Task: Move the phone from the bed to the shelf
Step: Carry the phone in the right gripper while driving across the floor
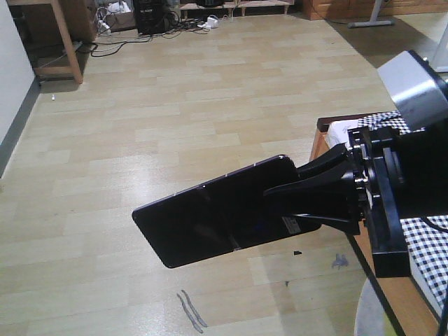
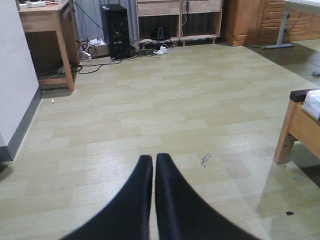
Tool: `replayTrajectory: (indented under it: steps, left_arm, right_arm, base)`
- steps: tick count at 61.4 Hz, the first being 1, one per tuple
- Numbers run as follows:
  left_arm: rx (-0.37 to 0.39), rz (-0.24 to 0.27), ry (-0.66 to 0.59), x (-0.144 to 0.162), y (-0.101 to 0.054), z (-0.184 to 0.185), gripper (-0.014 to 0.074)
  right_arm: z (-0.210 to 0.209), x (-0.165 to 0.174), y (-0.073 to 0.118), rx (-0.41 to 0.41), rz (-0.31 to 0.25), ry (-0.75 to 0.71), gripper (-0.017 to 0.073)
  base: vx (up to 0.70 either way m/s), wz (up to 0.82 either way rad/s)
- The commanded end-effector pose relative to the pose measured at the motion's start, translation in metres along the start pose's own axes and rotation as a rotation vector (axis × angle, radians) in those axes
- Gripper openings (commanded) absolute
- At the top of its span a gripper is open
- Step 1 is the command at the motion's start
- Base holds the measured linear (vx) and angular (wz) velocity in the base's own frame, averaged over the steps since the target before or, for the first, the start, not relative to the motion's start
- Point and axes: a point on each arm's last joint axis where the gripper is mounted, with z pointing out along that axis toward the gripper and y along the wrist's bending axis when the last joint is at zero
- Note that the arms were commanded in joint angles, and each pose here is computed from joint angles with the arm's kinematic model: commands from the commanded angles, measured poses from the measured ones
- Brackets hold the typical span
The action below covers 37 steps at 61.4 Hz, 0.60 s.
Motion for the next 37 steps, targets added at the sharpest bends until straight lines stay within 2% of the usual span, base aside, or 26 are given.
replayTrajectory:
  steps: [1,37]
  left_arm:
    - [-0.005,-0.01,-0.075,-0.0061,0.0006,-0.0004,0.0001]
    - [-0.005,-0.01,-0.075,-0.0061,0.0006,-0.0004,0.0001]
  right_arm:
    - [-0.0064,-0.015,0.0148,-0.081,-0.011,-0.086,-0.0001]
    - [-0.0064,-0.015,0.0148,-0.081,-0.011,-0.086,-0.0001]
  base:
    - [0.01,0.1]
    - [0.04,0.09]
